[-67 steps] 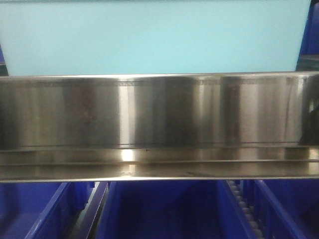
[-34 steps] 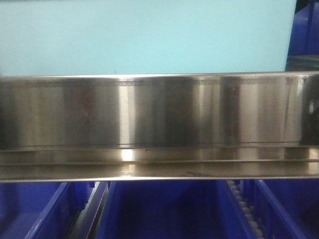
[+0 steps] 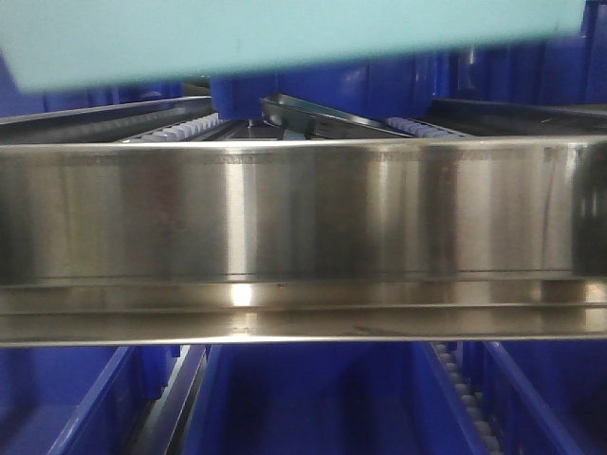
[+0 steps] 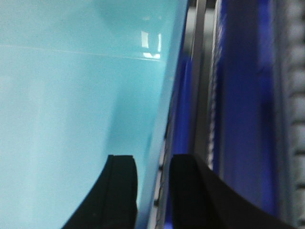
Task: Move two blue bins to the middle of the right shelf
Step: 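Lift the teal bin off the roller shelf with both grippers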
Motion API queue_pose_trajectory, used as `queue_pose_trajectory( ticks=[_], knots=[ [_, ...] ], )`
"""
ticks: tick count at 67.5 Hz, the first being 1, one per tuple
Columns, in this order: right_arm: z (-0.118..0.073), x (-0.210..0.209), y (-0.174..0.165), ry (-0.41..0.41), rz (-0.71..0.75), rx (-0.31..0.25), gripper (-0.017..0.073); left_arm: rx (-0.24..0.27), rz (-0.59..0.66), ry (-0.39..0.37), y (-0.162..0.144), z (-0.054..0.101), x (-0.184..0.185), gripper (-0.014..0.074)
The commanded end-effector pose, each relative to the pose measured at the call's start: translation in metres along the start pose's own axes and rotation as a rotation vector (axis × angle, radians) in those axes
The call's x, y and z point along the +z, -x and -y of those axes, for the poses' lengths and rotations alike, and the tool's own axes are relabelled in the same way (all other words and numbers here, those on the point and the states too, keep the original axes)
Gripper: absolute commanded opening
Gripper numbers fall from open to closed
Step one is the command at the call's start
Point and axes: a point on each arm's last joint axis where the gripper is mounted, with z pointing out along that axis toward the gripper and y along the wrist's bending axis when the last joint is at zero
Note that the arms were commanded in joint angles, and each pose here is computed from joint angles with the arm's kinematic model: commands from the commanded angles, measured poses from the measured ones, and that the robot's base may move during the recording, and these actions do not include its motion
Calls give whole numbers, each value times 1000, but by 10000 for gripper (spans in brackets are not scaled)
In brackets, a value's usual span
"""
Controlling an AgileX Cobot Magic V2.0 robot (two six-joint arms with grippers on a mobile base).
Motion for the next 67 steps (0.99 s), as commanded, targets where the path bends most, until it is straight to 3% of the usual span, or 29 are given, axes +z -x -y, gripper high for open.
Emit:
queue_pose_trajectory(
  ticks=[1, 21, 67],
  knots=[
    [-3, -23, 14, -5, 126, 2, -153, 7, 117, -79, 17, 14, -34, -111],
    [-1, -55, 37, -52, 317, -39, -153, 2, 311, -124, 48, 19, -85, -111],
    [-2, -57, 43, -37, 380, -46, -153, 19, 364, -103, 53, 17, -87, -111]
  ],
)
